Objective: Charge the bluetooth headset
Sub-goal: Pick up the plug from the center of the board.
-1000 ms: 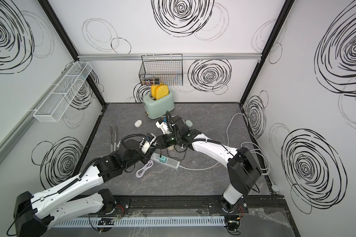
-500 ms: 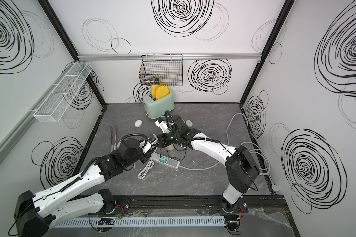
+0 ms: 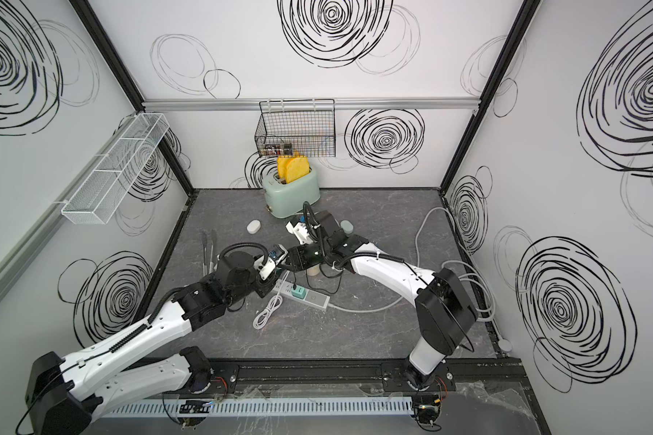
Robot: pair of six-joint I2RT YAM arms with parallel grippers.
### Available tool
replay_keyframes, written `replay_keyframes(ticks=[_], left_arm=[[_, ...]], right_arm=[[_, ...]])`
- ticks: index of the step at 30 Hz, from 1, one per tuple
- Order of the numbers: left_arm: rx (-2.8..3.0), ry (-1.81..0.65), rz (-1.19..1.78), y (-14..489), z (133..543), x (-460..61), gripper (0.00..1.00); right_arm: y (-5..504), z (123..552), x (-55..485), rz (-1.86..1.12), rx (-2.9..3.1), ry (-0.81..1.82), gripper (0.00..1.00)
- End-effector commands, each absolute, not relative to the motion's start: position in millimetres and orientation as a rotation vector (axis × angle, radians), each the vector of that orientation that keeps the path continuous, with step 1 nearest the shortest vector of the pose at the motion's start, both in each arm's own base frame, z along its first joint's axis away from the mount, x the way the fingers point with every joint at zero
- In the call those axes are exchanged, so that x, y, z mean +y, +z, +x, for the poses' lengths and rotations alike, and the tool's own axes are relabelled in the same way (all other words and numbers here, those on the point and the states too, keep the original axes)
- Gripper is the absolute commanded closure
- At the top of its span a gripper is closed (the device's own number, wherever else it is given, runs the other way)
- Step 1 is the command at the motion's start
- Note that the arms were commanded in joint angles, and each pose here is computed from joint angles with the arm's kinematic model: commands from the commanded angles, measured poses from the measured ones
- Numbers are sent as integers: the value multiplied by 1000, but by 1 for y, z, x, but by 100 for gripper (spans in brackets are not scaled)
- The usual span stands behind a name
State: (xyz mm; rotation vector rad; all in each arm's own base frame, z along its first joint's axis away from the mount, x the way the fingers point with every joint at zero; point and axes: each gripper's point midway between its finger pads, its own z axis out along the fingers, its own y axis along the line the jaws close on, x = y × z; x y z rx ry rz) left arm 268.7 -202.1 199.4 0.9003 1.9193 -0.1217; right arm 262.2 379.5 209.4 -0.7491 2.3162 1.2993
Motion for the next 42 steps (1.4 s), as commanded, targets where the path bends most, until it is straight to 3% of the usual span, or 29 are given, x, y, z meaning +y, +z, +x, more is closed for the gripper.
replay_keyframes(ticks=[1,12,16,23,30,33,37,40,42], left_arm=[[1828,-142,857,226,275,-206,84],[1777,-143,912,228,268,-214,83],[1768,-141,906,231,268,-214,83],[1756,-151,892,235,267,-214,83],[1749,-143,864,241,268,-210,81],[1756,-148,857,241,267,-210,77],[1766,-164,837,242,268,-209,73],[1779,-169,818,242,269,-207,60],[1781,-172,800,244,269,-205,46]], right_arm=[[226,269,365,-723,2293,1241,57],[223,265,379,-723,2299,1302,60],[209,260,384,-742,2343,1268,68],[197,257,386,-758,2368,1215,68],[187,250,393,-812,2393,1189,92],[189,254,393,-812,2382,1174,100],[198,261,394,-803,2358,1190,100],[211,269,394,-791,2325,1201,100],[220,275,393,-782,2304,1210,100]])
